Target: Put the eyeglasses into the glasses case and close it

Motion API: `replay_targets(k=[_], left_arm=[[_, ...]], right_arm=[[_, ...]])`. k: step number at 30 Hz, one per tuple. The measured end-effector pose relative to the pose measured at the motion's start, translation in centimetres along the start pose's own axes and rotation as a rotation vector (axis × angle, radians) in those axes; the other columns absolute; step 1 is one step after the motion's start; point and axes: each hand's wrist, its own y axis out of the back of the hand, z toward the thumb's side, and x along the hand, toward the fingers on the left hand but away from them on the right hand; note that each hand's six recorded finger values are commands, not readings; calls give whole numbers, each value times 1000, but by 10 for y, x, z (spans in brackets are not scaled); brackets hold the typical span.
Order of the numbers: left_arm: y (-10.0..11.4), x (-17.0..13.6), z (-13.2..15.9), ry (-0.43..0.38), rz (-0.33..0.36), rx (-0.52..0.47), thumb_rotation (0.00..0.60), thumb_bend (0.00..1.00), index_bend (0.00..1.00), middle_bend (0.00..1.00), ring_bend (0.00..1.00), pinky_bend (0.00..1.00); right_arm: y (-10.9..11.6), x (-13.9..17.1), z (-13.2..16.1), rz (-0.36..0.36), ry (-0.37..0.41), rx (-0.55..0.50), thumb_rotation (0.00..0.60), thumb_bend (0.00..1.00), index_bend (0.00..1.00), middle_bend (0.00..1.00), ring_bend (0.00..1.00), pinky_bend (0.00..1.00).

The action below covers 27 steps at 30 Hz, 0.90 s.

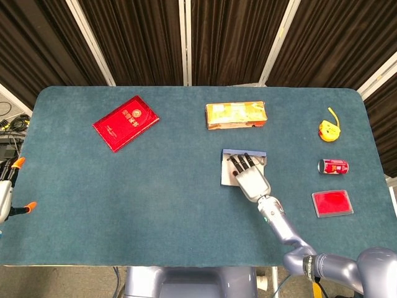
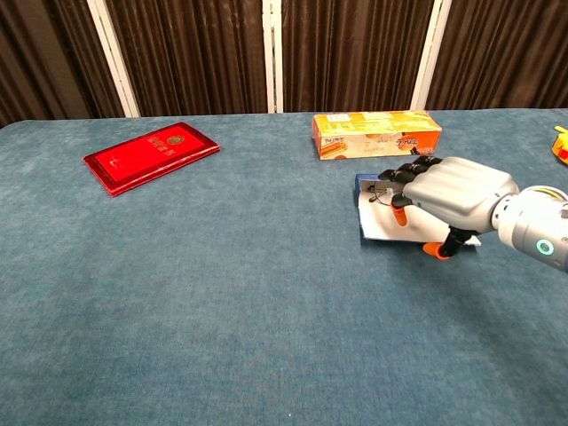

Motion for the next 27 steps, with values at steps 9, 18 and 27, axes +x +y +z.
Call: replay_targets(k=[9,18,27], left_arm=[[1,0,0,1,1,-1,600,0,0,0,0,0],[1,0,-1,3,3,-3,600,0,0,0,0,0],[1,1,-1,4,-2,-7,600,0,0,0,0,0]], right_arm=[[7,-4,-5,-24,-15,-4,600,287,420,0,0,0],[18,-20,-25,-33,-88,-13,600,294,444,0,0,0],[9,-23,-34,26,-128,-68,600,306,549,0,0,0]])
